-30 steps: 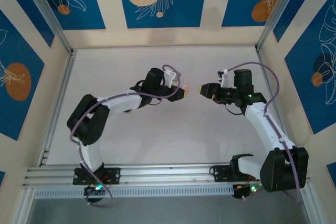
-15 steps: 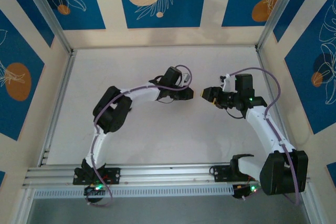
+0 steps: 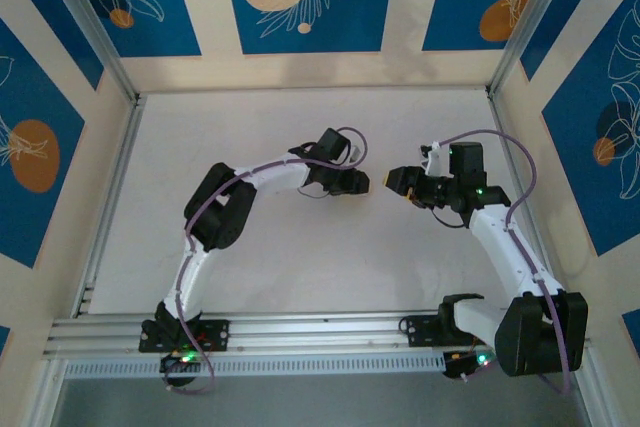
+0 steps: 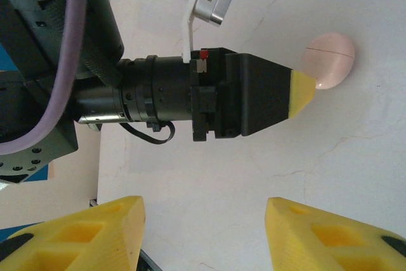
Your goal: Insert wireless bluetooth earbuds into charging case
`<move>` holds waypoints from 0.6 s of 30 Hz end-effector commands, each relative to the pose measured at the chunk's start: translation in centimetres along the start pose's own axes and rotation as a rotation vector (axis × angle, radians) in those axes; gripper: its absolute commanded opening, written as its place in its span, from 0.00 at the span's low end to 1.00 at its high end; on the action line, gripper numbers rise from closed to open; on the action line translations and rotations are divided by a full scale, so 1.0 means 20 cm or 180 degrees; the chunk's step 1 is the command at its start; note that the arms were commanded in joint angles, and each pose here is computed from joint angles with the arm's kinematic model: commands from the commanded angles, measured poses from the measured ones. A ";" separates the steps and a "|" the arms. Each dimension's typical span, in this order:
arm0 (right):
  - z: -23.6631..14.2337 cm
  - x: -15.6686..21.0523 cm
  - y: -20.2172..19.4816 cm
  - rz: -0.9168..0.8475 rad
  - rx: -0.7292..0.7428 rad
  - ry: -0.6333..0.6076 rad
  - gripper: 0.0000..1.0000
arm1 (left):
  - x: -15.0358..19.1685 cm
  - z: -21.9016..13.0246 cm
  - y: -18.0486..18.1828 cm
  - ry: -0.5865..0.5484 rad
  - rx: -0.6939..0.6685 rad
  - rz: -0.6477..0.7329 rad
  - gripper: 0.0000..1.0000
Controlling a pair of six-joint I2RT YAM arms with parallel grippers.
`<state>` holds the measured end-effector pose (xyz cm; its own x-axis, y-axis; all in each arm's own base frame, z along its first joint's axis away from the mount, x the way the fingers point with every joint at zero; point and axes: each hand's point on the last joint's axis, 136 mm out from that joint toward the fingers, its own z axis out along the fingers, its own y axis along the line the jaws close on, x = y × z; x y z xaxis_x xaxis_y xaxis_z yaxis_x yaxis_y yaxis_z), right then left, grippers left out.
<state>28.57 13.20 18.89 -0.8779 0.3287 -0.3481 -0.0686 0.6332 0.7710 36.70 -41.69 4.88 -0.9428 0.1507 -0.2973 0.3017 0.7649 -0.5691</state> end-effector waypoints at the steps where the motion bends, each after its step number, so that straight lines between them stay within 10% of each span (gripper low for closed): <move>1: -0.04 0.01 0.05 0.0035 -0.0074 0.0000 0.53 | -0.04 -0.18 0.01 -0.0085 -0.0215 0.0145 0.51; 18: 0.15 0.09 0.22 -0.0287 0.0037 0.0321 0.53 | 0.18 -0.98 0.65 0.0063 -0.1773 0.0158 0.58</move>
<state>27.70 18.09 19.64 -0.9118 0.2064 -0.3551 -0.1422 0.6524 0.7444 37.06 -24.24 13.97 -0.8938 0.1530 -0.4215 0.2630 0.9402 -0.2164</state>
